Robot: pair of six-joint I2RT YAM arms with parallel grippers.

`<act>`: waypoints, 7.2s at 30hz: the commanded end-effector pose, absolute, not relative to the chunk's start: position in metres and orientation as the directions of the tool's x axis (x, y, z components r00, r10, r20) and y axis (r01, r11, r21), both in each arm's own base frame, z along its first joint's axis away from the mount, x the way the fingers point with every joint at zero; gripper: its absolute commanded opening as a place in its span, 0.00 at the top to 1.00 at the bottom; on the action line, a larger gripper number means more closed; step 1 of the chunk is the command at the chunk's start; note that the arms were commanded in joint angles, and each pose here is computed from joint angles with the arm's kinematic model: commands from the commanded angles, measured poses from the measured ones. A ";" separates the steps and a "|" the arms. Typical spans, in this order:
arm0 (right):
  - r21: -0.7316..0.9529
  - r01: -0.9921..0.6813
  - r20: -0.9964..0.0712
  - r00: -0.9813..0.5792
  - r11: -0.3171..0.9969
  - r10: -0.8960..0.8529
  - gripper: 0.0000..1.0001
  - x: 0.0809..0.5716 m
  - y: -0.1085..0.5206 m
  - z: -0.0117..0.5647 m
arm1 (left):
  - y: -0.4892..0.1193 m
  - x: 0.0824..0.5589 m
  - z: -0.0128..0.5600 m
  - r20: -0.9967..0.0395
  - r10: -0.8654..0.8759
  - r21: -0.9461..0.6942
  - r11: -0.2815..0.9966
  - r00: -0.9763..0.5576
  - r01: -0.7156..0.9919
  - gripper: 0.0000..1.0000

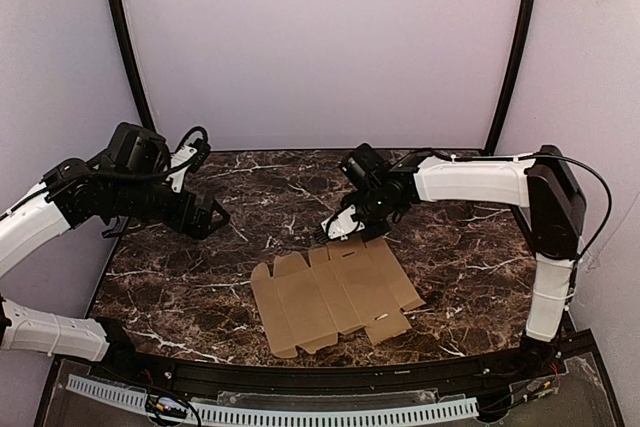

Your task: Fold the paper box

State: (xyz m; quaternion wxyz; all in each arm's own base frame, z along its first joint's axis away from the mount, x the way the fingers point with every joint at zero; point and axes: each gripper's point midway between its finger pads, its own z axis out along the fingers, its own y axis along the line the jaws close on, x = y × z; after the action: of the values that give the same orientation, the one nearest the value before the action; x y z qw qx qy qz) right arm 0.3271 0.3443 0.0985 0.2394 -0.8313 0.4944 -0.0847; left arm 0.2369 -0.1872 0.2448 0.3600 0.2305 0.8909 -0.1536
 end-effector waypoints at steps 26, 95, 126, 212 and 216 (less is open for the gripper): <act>-0.508 -0.791 -0.605 0.047 0.340 -0.795 0.46 0.336 0.277 0.206 | -0.254 0.285 0.205 -0.622 0.466 -0.106 0.746 -0.629 0.658 0.02; 0.260 -0.584 -0.754 -0.620 0.769 -0.216 0.20 0.271 0.223 0.157 | -0.403 0.377 0.062 -0.453 0.709 -0.132 0.546 -0.541 0.827 1.00; 0.387 -0.769 -0.671 -0.613 0.509 -0.417 0.20 0.296 0.267 0.164 | -0.323 0.321 0.167 -0.862 0.284 -0.119 0.692 -0.421 0.712 1.00; 0.060 -0.890 -0.623 -0.387 0.452 -0.680 1.00 0.269 0.303 0.163 | -0.275 0.297 0.194 -0.890 0.145 -0.169 0.775 -0.431 0.609 0.64; -0.047 -0.893 -0.620 -0.325 0.447 -0.714 1.00 0.267 0.309 0.166 | -0.289 0.290 0.210 -0.881 0.146 -0.216 0.723 -0.450 0.656 0.64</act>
State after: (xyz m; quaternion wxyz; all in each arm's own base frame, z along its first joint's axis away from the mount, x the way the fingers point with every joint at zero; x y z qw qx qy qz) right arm 0.2590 0.3076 0.1511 0.2431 -0.4874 0.8109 0.2141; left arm 0.2975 -0.2776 0.1854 0.4733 0.2396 0.8121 -0.2430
